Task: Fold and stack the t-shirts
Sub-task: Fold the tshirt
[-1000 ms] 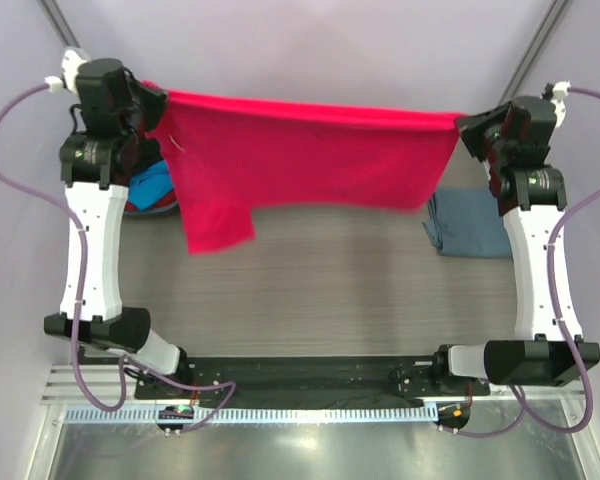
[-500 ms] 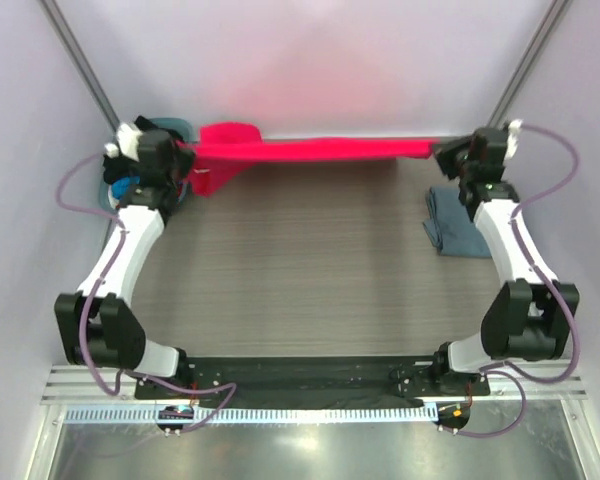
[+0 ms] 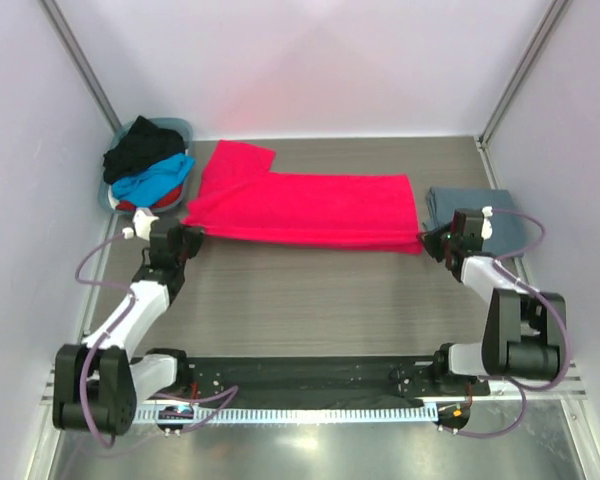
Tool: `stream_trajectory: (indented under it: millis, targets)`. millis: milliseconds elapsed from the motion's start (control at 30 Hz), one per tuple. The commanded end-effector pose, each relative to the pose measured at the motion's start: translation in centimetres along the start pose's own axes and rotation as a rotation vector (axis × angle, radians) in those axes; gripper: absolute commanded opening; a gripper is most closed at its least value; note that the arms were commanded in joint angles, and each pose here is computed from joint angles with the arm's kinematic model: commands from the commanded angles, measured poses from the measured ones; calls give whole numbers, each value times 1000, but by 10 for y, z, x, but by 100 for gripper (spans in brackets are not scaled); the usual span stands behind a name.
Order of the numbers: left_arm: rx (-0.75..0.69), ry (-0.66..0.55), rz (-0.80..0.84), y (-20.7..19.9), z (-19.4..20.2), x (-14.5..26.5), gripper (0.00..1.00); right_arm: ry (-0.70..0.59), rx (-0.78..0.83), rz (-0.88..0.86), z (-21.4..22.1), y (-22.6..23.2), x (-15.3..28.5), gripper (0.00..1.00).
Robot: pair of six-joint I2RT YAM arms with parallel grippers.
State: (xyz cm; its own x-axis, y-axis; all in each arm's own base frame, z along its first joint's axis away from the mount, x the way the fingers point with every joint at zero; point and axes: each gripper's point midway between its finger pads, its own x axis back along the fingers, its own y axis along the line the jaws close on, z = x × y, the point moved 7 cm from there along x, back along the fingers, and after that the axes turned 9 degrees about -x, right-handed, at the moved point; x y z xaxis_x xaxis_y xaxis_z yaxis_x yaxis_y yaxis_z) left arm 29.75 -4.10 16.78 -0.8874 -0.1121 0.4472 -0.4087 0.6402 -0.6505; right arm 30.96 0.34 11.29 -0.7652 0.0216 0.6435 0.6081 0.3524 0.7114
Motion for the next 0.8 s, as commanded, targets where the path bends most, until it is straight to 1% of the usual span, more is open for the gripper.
stream_trajectory:
  millis: [0, 67, 100, 133, 167, 200, 267, 300, 333, 367, 400, 433, 467, 500, 567, 600, 633, 700, 767]
  targets:
    - [35, -69, 45, 10, -3, 17, 0, -113, 56, -83, -11, 1, 19, 1]
    - [35, -73, 74, 14, 0, 30, 0, -142, 62, -102, -9, -4, 33, 1]
    - [28, -49, 44, 30, 12, 33, 0, -137, 69, -82, -3, -17, 36, 1]
    - [30, -50, 42, 35, 14, 36, 0, -180, 69, -97, -6, -17, 45, 1]
    - [35, -67, 67, 36, 14, 43, 0, -184, 66, -99, -4, -21, 48, 1]
    - [36, -64, 54, 43, 18, 46, 0, -182, 62, -83, 1, -32, 50, 1]
    - [35, -65, 34, 54, 24, 52, 0, -194, 49, -109, 3, -35, 59, 1]
    - [34, -72, 21, 59, 24, 58, 1, -188, 43, -95, 7, -43, 59, 1]
    - [38, -77, 8, 63, 25, 60, 5, -184, 36, -99, 10, -47, 61, 2]
    - [40, -77, -9, 66, 26, 63, 14, -191, 25, -122, 11, -46, 65, 8]
    - [40, -68, -37, 71, 28, 68, 25, -185, 14, -116, 14, -52, 65, 16]
    - [47, -73, -60, 74, 27, 70, 37, -191, 4, -84, 15, -58, 66, 20]
    - [50, -75, -67, 73, 25, 72, 42, -201, -22, -55, 15, -63, 68, 25]
    - [48, -59, -100, 78, 27, 75, 52, -222, -29, -69, 13, -61, 73, 29]
    - [57, -73, -130, 77, 21, 80, 57, -242, -37, -77, 13, -63, 78, 46]
    - [49, -67, -159, 80, 21, 83, 60, -266, -37, -117, 11, -58, 84, 52]
    - [31, -75, -160, 79, 18, 85, 60, -287, -34, -101, 8, -59, 88, 53]
    - [9, -99, -169, 74, 9, 91, 60, -330, 10, -142, 0, -47, 100, 53]
    - [-32, -90, -182, 73, 6, 93, 59, -340, 57, -130, -4, -41, 107, 53]
